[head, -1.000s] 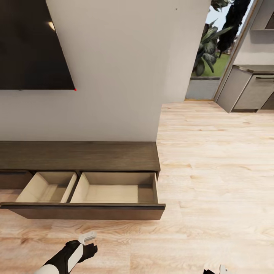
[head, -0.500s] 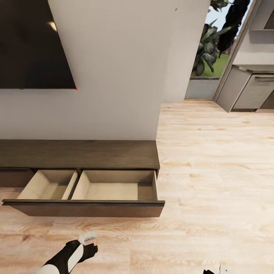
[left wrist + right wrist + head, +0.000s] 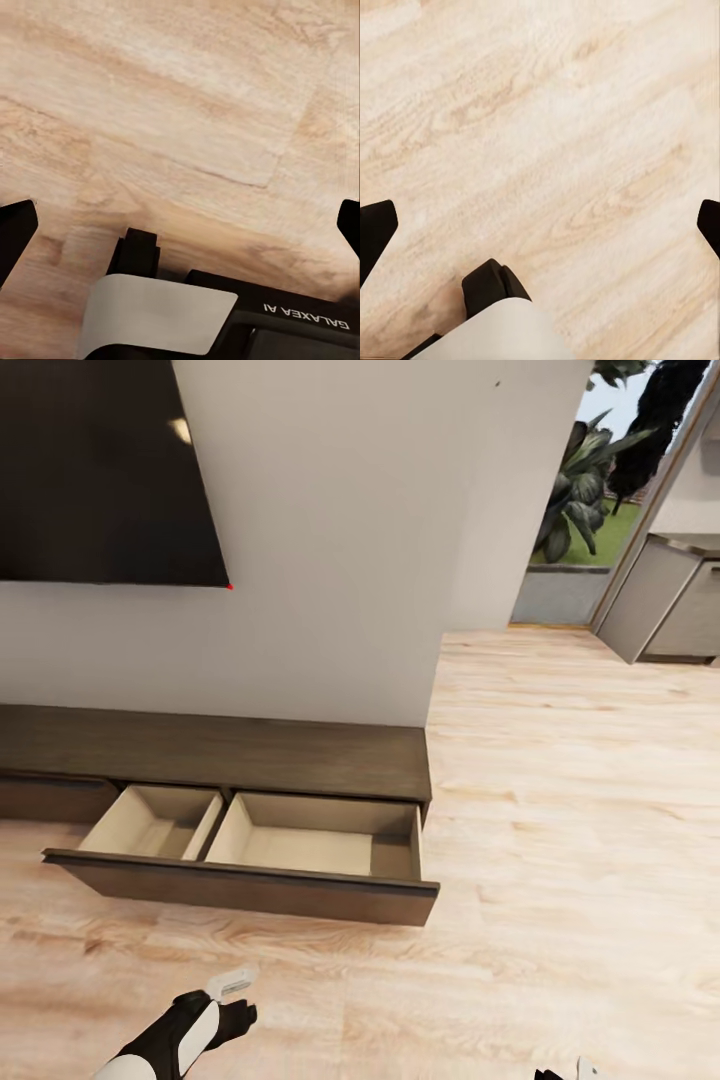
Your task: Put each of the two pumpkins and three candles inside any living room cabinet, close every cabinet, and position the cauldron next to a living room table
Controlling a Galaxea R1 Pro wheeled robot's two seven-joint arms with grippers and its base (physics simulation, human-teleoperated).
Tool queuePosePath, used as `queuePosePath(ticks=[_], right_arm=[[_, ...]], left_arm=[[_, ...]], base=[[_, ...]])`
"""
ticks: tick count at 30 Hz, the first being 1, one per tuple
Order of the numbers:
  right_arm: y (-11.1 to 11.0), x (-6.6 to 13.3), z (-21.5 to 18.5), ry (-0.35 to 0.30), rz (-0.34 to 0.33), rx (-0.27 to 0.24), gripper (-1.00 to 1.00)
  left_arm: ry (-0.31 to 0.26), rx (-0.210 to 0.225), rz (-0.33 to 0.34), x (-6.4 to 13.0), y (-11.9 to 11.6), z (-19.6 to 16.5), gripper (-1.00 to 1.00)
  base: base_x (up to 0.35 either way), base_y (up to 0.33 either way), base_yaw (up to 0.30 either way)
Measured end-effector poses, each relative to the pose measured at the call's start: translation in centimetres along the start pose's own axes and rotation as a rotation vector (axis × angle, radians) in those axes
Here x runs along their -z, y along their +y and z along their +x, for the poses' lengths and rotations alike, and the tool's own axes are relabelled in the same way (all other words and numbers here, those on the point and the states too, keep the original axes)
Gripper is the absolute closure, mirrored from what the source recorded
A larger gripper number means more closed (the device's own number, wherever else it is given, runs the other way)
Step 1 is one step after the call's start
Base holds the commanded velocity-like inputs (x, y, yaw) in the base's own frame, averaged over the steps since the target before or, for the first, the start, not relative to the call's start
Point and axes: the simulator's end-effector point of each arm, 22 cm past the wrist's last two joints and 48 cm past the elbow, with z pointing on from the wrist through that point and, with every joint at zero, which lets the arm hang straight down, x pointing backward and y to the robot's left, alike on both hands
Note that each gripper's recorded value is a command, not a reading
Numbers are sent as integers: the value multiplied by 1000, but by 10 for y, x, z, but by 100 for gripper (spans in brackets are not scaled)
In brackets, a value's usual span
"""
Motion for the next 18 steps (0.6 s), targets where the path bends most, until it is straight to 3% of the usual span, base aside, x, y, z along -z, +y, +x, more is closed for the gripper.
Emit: queuePosePath(ticks=[6, 18], right_arm=[[0, 0, 0, 0, 0, 0, -100], [0, 0, 0, 0, 0, 0, -100]], left_arm=[[0, 0, 0, 0, 0, 0, -100], [0, 0, -1, 0, 0, 0, -100]], base=[[-251, -6, 291], [-17, 0, 292]])
